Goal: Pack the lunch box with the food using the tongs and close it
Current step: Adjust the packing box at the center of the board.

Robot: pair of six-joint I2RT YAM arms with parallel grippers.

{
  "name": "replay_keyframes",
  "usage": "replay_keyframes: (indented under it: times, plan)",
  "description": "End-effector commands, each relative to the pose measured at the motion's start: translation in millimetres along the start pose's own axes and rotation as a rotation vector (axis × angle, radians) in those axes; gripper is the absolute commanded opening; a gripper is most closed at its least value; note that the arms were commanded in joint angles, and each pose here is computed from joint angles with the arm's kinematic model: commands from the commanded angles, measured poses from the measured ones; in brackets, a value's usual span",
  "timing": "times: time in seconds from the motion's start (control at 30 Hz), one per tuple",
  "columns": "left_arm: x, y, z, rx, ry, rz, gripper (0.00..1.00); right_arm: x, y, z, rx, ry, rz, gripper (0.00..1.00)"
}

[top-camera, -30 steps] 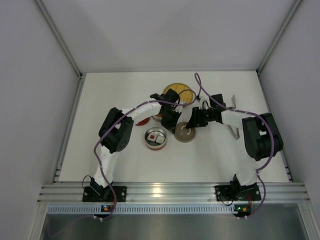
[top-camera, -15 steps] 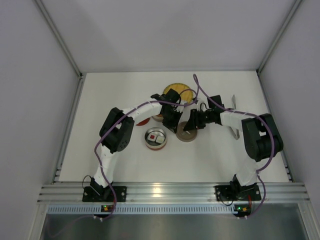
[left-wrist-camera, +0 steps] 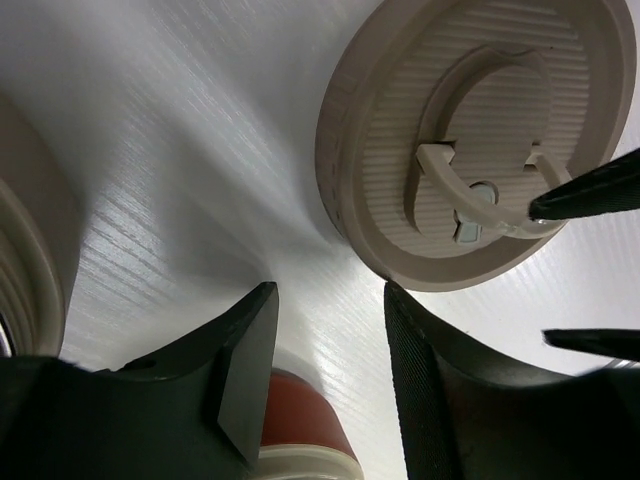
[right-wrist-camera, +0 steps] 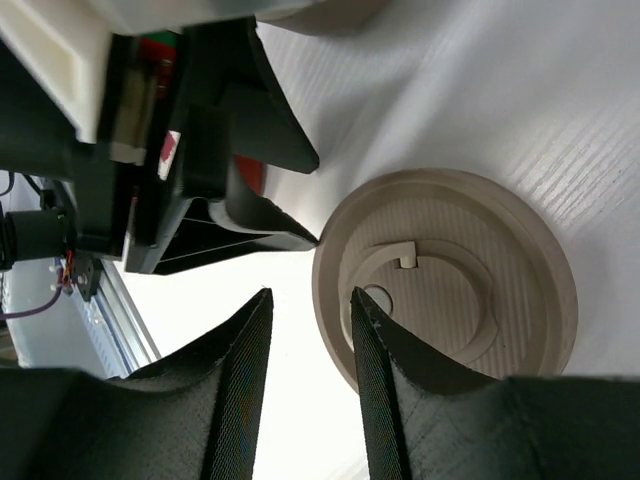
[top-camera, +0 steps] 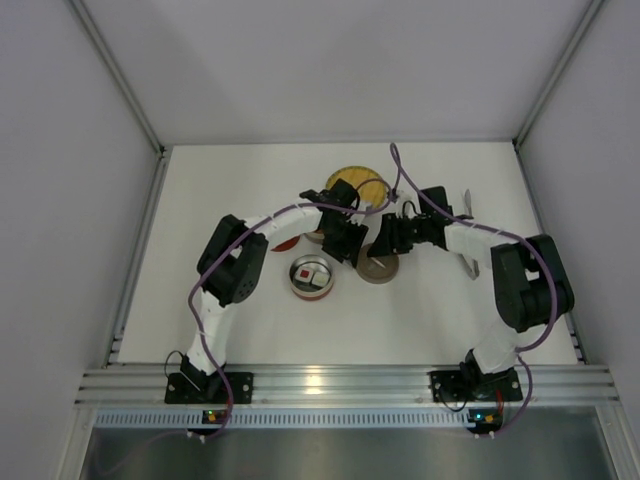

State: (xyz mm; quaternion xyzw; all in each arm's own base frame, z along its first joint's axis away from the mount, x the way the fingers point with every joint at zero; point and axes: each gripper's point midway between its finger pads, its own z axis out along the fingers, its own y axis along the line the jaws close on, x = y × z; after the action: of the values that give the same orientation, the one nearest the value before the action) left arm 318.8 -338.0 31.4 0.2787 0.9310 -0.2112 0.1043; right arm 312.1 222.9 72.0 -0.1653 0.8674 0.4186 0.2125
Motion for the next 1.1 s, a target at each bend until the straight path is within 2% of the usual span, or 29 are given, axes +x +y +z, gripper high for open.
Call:
replay_keyframes:
  times: [0.0,0.17,0.27,0.3,0.43,0.6,0.67,0.73,0.83,0.87,0.9,0.93,1.0,1.07]
  plan:
    - [-11.7,-3.5,-14.6,0.015,-0.078,0.011,0.52,-22.0,23.9,-11.6,-0.036,-0.061,-0.105,0.38]
    - [-20.4,-9.6,-33.4,0.048,-0.136,0.021,0.55,-24.6,24.3,-16.4,-0.019,-0.061,-0.121,0.38]
    - [-25.7,-14.7,-46.9,0.074,-0.191,0.036,0.60,-23.6,24.6,-19.8,-0.023,-0.053,-0.122,0.39]
    - [-26.5,-16.5,-51.0,0.079,-0.205,0.046,0.69,-25.6,26.0,-22.1,-0.032,-0.053,-0.129,0.40]
    - [-36.0,-32.8,-79.4,0.131,-0.317,0.129,0.72,-24.6,30.7,-33.6,-0.054,-0.025,-0.174,0.46]
    - [-30.7,-43.7,-105.4,0.166,-0.394,0.277,0.72,-27.2,27.4,-57.6,-0.020,-0.022,-0.197,0.54]
    - [-26.0,-47.4,-117.8,0.172,-0.413,0.416,0.72,-30.1,26.4,-68.7,-0.006,-0.035,-0.223,0.57]
    - [-15.5,-47.3,-124.3,0.169,-0.422,0.508,0.72,-30.5,23.9,-81.9,0.004,-0.039,-0.224,0.63]
    - [-3.9,-50.0,-131.0,0.186,-0.415,0.734,0.74,-32.7,22.8,-102.4,0.005,-0.065,-0.214,0.74]
    - [-2.3,-47.4,-130.7,0.179,-0.409,0.895,0.74,-36.1,20.0,-113.2,0.018,-0.089,-0.209,0.77]
    - [7.9,-45.6,-130.9,0.195,-0.351,0.963,0.73,-38.4,19.4,-120.1,0.018,-0.102,-0.216,0.78]
    - [4.7,-43.0,-130.9,0.184,-0.350,1.088,0.73,-35.9,21.5,-128.0,0.017,-0.105,-0.207,0.79]
    - [8.4,-39.9,-125.1,0.205,-0.297,1.146,0.72,-38.7,11.9,-153.3,0.026,-0.157,-0.186,0.82]
    - [-4.2,-53.1,-134.0,0.254,-0.336,1.267,0.72,-33.0,10.6,-171.6,0.027,-0.178,-0.147,0.84]
